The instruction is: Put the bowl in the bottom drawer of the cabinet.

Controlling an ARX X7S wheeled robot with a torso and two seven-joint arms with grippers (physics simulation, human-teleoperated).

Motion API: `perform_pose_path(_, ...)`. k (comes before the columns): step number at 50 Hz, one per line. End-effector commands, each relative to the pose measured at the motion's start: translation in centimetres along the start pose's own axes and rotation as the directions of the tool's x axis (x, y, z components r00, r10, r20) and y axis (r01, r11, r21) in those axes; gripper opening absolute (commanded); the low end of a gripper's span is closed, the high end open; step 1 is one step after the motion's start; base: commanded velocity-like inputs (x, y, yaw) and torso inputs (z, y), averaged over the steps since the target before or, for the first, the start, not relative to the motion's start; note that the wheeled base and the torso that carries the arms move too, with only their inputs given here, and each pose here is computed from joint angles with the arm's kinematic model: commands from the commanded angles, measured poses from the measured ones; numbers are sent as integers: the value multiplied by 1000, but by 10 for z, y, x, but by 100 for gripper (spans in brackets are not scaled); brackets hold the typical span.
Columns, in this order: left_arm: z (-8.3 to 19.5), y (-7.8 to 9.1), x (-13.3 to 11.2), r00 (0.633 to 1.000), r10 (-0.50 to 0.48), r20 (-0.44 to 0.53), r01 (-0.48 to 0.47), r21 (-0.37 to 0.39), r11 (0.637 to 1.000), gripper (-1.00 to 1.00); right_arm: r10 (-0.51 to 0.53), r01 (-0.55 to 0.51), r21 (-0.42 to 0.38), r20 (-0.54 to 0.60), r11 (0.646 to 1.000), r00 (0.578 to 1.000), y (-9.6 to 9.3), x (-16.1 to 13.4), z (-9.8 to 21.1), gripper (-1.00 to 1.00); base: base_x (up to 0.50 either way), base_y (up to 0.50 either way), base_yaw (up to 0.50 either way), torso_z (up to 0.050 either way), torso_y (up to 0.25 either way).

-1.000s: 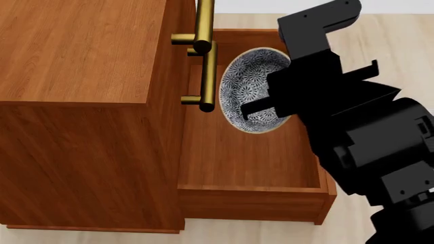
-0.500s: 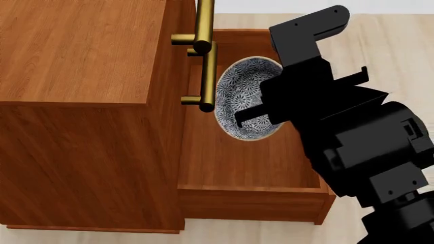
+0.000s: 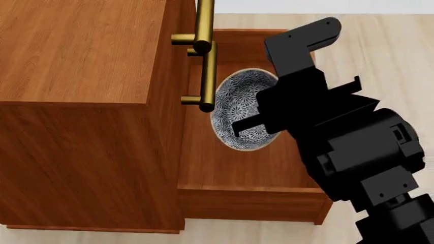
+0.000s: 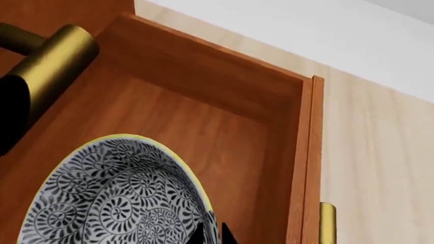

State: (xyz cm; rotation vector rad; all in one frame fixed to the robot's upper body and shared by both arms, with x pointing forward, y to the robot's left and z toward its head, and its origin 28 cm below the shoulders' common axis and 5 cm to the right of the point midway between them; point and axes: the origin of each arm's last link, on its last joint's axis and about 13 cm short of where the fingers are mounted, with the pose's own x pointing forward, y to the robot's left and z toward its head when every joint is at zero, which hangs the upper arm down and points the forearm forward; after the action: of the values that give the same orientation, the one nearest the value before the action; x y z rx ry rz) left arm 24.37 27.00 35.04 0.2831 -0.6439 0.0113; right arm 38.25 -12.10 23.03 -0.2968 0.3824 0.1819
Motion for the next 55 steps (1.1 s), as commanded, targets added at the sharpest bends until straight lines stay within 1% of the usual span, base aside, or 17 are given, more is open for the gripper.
perform_pose_path(1, 0, 0, 0, 1000, 0, -2, 0, 1, 1000, 100, 6, -6, -12, 3, 1000, 1000, 1, 2, 0, -100, 0, 0, 0, 0, 0)
perform_pose_path(30, -5, -1, 0, 1000, -2, -7, 2, 3, 1000, 100, 16, -17, -26, -27, 1000, 1000, 5, 11, -8, -100, 0, 0, 0, 0, 0)
perform_pose_path(55, -6, 0, 0, 1000, -2, -10, 2, 5, 1000, 100, 25, -26, -21, -47, 999, 999, 8, 21, -14, -100, 0, 0, 0, 0, 0)
